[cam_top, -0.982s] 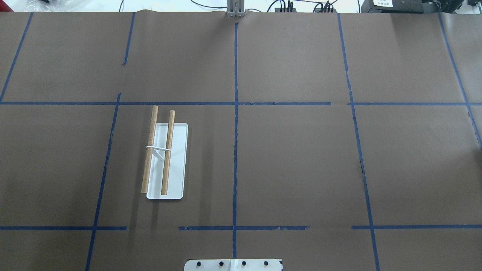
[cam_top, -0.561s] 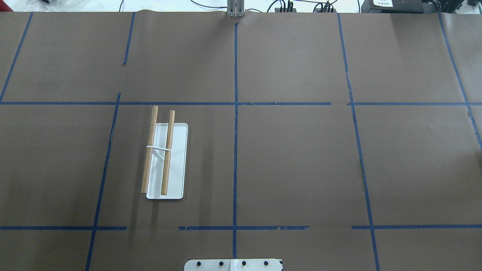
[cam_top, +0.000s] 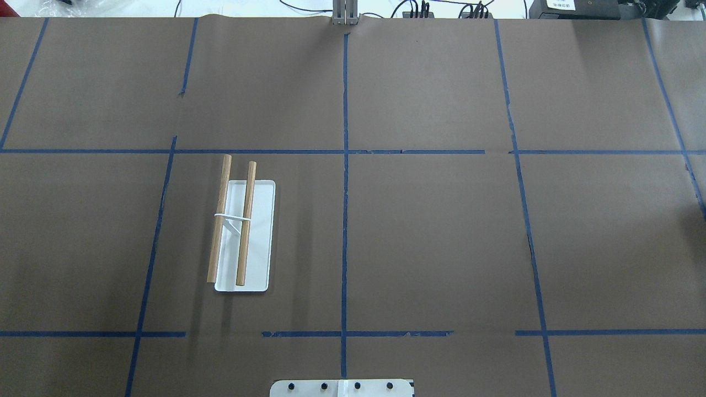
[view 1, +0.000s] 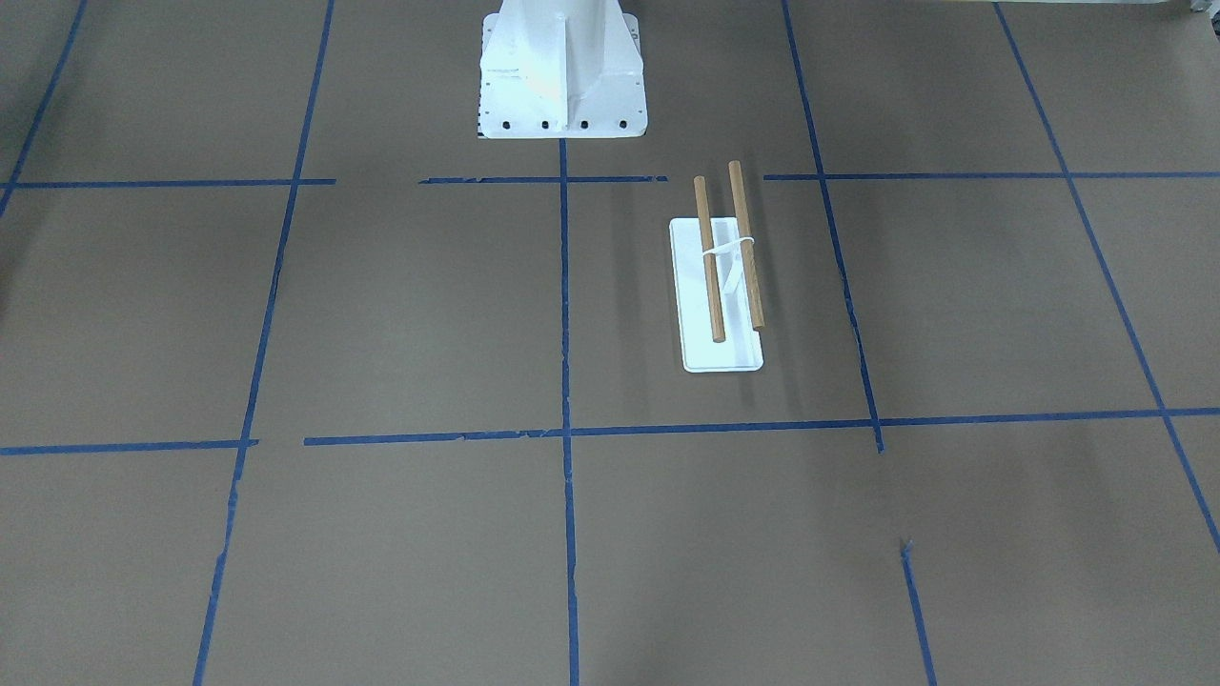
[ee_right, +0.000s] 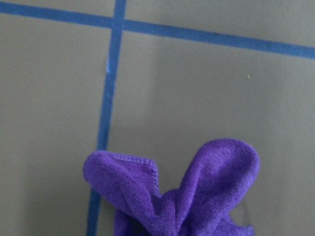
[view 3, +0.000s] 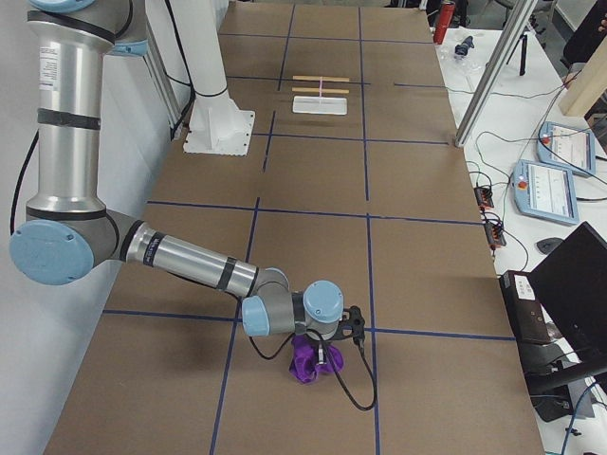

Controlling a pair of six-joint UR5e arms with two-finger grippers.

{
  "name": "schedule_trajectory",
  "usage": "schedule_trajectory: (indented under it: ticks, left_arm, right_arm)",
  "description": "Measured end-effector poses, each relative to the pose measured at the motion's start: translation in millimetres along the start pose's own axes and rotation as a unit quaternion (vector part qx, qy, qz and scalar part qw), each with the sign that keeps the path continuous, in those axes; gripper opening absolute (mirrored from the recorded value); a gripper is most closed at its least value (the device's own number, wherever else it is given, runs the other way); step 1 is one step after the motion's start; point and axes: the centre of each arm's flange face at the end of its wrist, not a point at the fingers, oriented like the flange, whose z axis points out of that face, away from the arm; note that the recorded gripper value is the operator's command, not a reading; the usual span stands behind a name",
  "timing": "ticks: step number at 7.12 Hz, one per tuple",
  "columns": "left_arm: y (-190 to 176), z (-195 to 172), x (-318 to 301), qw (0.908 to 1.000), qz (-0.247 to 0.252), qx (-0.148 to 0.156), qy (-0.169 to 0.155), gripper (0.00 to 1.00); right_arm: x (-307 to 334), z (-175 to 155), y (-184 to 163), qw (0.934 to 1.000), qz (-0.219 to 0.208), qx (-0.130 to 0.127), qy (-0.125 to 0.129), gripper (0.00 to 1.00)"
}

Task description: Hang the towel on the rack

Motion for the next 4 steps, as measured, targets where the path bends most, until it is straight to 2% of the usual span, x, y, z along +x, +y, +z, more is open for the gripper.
schedule_trajectory:
  ticks: [1,2,3,4]
  left_arm:
    - [-2,-2,2,1.0,0.002,0.002,0.0,1.0]
    - [-4,-7,7,0.9999,0.008,0.007,0.001,1.0]
    - [-8,-15,16,0.9996,0.021,0.019,0.003,1.0]
    - [-13,-25,27,0.9981,0.045,0.042,0.004,1.0]
  right_arm:
    - [-35,-47,-32,0.9994,-0.016,0.03,-0.006,0.0]
    - [-87,-105,-79,0.998,-0.027,0.056,-0.008,0.0]
    - [-149,-166,-129,0.9965,-0.027,0.079,-0.012,0.0]
    - [-210,-211,-167,0.9947,-0.019,0.099,-0.021,0.0]
